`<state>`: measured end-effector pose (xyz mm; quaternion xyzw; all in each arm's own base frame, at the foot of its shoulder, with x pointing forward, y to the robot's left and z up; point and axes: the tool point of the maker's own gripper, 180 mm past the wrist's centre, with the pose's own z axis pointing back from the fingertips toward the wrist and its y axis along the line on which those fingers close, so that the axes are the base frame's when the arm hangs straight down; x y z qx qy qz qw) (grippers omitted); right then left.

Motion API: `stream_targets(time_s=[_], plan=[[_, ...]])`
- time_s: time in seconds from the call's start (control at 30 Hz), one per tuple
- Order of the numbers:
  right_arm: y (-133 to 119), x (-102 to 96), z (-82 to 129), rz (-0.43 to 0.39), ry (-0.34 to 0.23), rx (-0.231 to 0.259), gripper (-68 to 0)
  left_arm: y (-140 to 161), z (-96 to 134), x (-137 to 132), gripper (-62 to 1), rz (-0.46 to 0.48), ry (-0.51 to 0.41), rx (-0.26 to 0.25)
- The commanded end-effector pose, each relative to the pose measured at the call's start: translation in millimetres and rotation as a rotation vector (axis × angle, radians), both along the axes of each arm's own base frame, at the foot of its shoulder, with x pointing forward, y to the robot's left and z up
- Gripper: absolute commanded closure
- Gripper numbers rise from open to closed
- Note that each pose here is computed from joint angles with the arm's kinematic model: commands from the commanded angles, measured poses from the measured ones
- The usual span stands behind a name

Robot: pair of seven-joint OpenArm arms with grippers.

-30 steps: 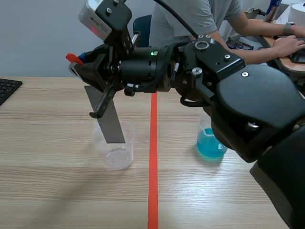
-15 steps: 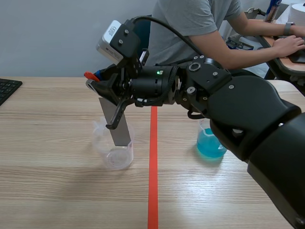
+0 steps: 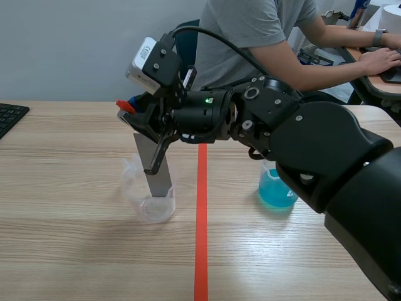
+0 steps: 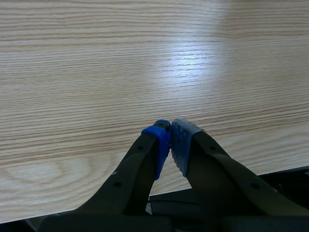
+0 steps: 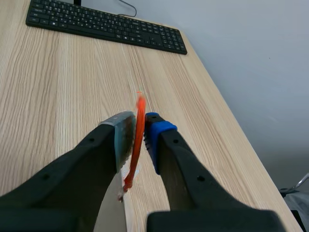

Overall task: Do the redox reaction experiment.
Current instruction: 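Put the plate into the left beaker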

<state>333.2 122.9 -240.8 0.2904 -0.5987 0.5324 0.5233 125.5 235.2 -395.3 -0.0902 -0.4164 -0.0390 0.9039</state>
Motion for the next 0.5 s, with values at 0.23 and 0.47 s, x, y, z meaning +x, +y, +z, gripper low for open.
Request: stream_targets(time_s=[0.23, 0.47], plan=[[11, -14.6, 15, 0.097, 0.014, 0.049, -35.8, 1, 3, 3, -4.4, 0.006, -0.015, -0.004], [24, -44.8, 25, 0.171, 0.013, 0.134, -64.8, 1, 3, 3, -4.4, 0.006, -0.015, -0.004]])
